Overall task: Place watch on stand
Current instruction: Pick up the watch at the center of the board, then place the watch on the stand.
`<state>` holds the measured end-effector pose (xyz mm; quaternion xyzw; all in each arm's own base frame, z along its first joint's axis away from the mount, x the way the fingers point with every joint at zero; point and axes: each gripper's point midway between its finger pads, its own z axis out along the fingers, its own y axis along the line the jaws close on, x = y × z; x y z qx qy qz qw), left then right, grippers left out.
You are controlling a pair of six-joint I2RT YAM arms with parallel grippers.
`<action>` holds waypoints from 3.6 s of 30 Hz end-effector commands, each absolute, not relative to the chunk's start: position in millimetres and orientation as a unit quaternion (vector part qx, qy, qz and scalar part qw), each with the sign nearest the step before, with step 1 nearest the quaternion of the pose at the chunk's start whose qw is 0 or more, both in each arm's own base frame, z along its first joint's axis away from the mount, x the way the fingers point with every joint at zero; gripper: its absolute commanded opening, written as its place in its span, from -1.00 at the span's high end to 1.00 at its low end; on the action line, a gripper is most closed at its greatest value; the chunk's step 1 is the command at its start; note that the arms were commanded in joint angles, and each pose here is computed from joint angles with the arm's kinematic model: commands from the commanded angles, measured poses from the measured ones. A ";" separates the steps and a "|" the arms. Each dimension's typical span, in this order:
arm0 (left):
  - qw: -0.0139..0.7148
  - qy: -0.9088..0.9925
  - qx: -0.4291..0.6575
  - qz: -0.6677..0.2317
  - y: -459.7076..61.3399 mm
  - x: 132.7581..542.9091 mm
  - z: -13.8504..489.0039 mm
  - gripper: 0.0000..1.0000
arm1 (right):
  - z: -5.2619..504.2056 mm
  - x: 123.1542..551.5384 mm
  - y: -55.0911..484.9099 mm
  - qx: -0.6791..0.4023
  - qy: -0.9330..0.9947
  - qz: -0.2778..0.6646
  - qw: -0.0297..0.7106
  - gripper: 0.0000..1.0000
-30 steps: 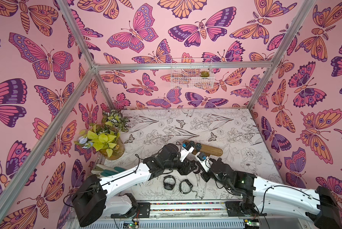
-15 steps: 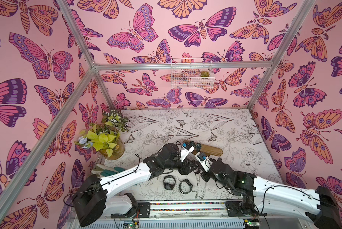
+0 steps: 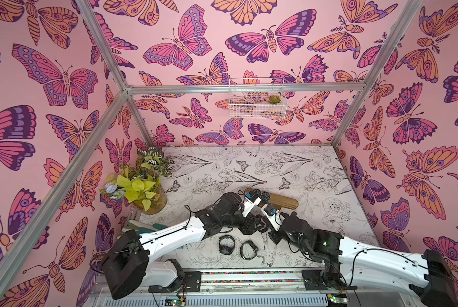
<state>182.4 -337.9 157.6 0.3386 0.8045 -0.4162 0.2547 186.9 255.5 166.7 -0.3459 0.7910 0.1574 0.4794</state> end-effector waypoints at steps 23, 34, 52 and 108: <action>0.256 0.790 0.356 -0.428 -342.4 178.1 170.1 0.18 | 173.1 189.5 261.6 -0.339 0.789 0.168 0.484 1.00; 0.266 0.825 0.344 -0.360 -317.7 202.5 171.4 0.26 | 182.4 202.6 199.8 -0.202 0.839 0.138 0.486 0.17; 0.284 0.931 0.205 -0.106 -233.8 347.7 155.5 0.28 | 132.4 275.8 93.4 0.178 0.904 0.222 0.319 -0.30; 0.142 0.948 0.252 -0.132 -319.6 339.4 96.9 0.02 | 107.8 298.7 119.2 0.147 0.917 0.251 0.272 -0.38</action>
